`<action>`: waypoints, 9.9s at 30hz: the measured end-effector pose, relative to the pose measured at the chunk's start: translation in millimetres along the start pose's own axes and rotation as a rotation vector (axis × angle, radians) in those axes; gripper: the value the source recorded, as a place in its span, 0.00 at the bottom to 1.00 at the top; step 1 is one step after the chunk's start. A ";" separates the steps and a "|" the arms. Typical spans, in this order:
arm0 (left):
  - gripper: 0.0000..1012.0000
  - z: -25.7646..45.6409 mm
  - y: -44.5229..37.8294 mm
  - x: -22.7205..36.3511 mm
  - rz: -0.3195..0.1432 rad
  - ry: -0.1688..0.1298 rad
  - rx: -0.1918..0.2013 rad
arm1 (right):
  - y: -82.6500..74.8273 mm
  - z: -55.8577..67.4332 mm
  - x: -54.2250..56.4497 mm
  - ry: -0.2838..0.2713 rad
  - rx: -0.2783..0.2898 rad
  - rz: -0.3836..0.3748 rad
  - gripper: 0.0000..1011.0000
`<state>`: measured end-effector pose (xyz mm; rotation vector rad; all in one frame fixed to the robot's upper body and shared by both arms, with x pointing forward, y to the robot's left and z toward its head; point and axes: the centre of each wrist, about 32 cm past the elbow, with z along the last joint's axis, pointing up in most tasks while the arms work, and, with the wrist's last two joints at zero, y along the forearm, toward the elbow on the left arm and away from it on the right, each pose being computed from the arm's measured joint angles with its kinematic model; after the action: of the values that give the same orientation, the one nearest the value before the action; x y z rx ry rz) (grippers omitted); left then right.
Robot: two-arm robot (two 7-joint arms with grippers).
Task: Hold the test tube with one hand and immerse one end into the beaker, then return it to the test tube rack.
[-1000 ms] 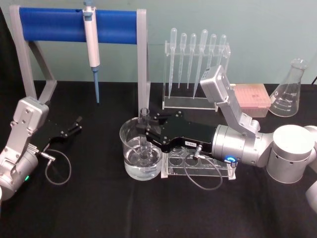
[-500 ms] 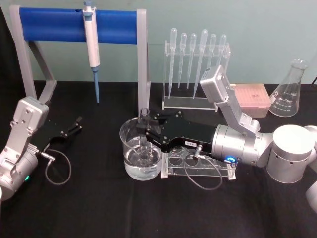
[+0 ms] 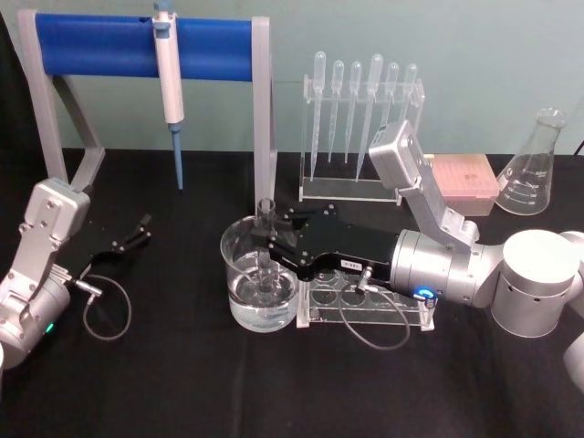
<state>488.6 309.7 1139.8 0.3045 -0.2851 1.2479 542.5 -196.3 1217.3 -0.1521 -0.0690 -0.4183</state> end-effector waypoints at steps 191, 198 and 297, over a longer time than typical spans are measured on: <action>0.99 0.0 0.0 0.0 0.000 0.000 0.000 | -97.2 6.0 -3.5 -0.057 0.048 -0.178 0.24; 0.99 0.0 0.0 0.0 0.000 0.000 0.000 | -93.4 -4.6 -2.6 -0.038 0.043 -0.182 0.24; 0.99 0.0 0.0 0.0 0.000 0.000 0.000 | -79.2 -53.6 -59.5 0.050 -0.003 -0.896 0.99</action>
<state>488.6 309.7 1139.7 0.3046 -0.2850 1.2479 457.7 -252.7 1169.1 -0.1064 -0.0850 -1.3158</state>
